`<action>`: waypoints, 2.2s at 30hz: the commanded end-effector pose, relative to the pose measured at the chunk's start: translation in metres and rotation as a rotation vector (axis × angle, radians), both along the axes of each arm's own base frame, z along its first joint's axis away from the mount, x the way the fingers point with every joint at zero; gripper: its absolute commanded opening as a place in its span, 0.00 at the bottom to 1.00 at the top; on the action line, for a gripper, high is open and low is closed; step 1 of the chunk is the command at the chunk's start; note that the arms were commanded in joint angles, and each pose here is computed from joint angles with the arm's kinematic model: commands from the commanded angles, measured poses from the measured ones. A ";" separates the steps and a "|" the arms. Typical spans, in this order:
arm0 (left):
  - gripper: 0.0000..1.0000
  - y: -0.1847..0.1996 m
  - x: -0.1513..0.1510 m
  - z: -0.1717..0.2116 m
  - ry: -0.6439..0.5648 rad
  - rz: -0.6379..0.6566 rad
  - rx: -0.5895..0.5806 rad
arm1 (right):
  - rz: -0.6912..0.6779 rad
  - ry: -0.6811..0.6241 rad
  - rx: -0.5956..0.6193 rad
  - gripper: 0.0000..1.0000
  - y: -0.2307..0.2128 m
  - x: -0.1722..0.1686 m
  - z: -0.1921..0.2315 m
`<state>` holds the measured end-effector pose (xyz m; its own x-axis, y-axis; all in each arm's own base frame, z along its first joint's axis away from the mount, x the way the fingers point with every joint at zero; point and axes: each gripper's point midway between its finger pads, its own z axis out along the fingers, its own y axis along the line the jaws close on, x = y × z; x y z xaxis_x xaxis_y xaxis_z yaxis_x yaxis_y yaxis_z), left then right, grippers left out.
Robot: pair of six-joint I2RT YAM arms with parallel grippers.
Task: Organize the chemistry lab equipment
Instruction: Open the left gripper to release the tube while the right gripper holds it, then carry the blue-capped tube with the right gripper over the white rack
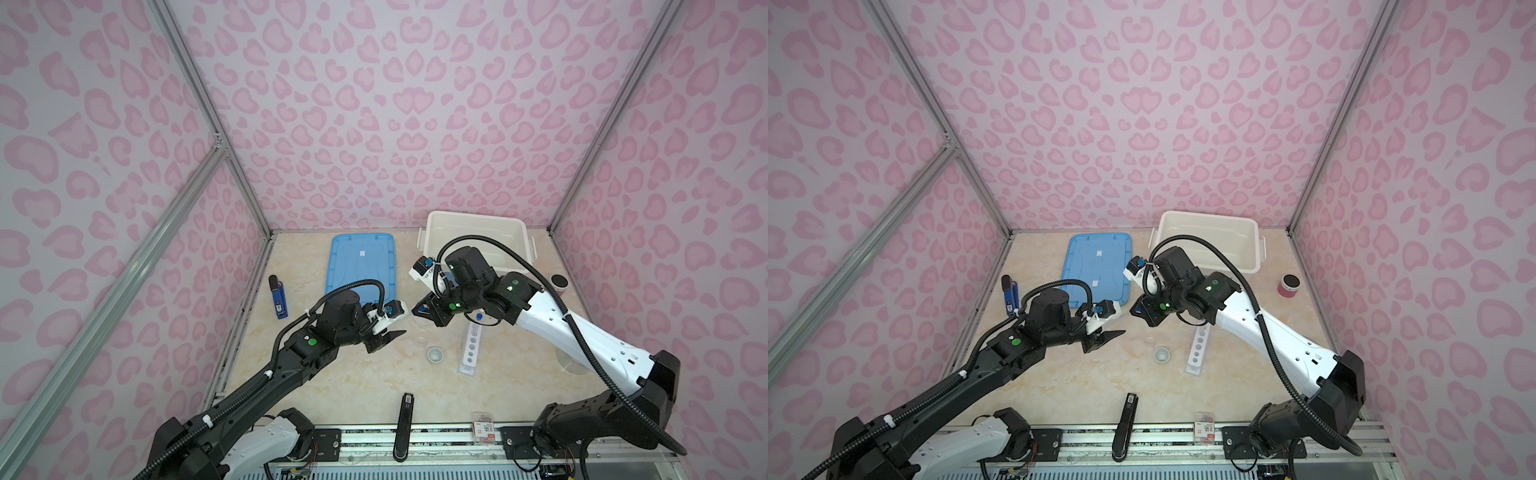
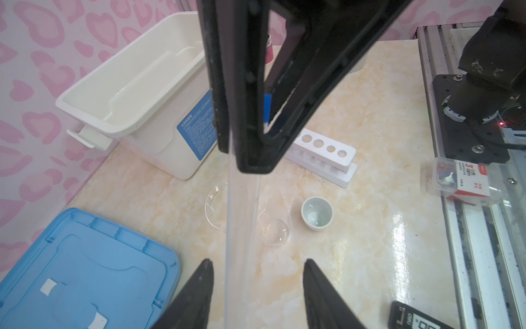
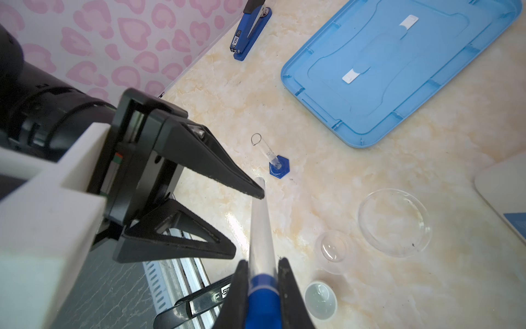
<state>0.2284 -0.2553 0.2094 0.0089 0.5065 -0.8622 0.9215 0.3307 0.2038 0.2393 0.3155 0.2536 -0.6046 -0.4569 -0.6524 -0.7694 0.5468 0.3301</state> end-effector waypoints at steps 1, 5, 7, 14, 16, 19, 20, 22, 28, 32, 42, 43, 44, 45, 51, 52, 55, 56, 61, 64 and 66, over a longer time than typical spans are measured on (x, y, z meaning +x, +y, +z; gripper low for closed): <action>0.61 -0.002 0.004 0.012 -0.041 0.008 -0.039 | -0.021 0.004 -0.050 0.11 -0.009 0.000 -0.005; 0.63 -0.002 0.005 0.016 -0.049 0.015 -0.052 | -0.055 -0.001 -0.117 0.11 -0.027 -0.003 -0.005; 0.64 -0.003 0.005 0.016 -0.047 0.014 -0.057 | -0.071 -0.002 -0.141 0.11 -0.035 -0.005 -0.004; 0.64 -0.005 0.005 0.019 -0.047 0.008 -0.076 | -0.128 0.012 -0.218 0.11 -0.061 -0.013 -0.005; 0.64 -0.005 0.005 0.020 -0.048 0.009 -0.080 | -0.140 0.017 -0.237 0.11 -0.067 -0.016 -0.006; 0.64 -0.006 0.004 0.019 -0.041 0.002 -0.083 | -0.159 0.017 -0.259 0.11 -0.075 -0.019 -0.005; 0.64 -0.006 0.004 0.019 -0.038 0.002 -0.085 | -0.165 0.018 -0.265 0.11 -0.078 -0.020 -0.005; 0.64 -0.007 0.003 0.019 -0.036 -0.002 -0.088 | -0.174 0.022 -0.273 0.11 -0.081 -0.022 -0.005; 0.64 -0.006 0.004 0.014 -0.032 0.004 -0.089 | -0.223 0.044 -0.341 0.11 -0.101 -0.029 -0.010; 0.64 -0.007 0.003 0.014 -0.030 0.001 -0.094 | -0.291 0.043 -0.374 0.11 -0.121 -0.032 -0.011; 0.63 -0.008 0.002 0.012 -0.018 -0.007 -0.098 | -0.395 0.064 -0.429 0.11 -0.151 -0.039 -0.025; 0.63 -0.008 0.002 0.012 -0.018 -0.006 -0.098 | -0.402 0.062 -0.435 0.11 -0.153 -0.039 -0.026; 0.63 -0.008 0.002 0.011 -0.016 -0.007 -0.097 | -0.413 0.060 -0.442 0.11 -0.156 -0.039 -0.026; 0.63 -0.008 0.002 0.012 -0.016 -0.006 -0.098 | -0.421 0.060 -0.447 0.11 -0.158 -0.038 -0.028; 0.63 -0.008 0.002 0.011 -0.017 -0.004 -0.095 | -0.465 0.066 -0.474 0.11 -0.170 -0.034 -0.034; 0.63 -0.008 0.002 0.011 -0.018 -0.004 -0.096 | -0.468 0.067 -0.476 0.11 -0.171 -0.034 -0.034; 0.63 -0.008 0.002 0.010 -0.014 -0.004 -0.093 | -0.474 0.067 -0.493 0.11 -0.174 -0.033 -0.036; 0.63 -0.008 0.002 0.010 -0.015 -0.005 -0.094 | -0.480 0.068 -0.501 0.11 -0.175 -0.032 -0.038; 0.63 -0.008 0.002 0.009 -0.012 -0.004 -0.093 | -0.485 0.068 -0.513 0.11 -0.176 -0.028 -0.039; 0.63 -0.008 0.002 0.009 -0.013 -0.003 -0.094 | -0.489 0.074 -0.546 0.11 -0.180 -0.026 -0.043; 0.63 -0.007 0.002 0.009 -0.014 -0.004 -0.093 | -0.494 0.070 -0.555 0.11 -0.180 -0.024 -0.045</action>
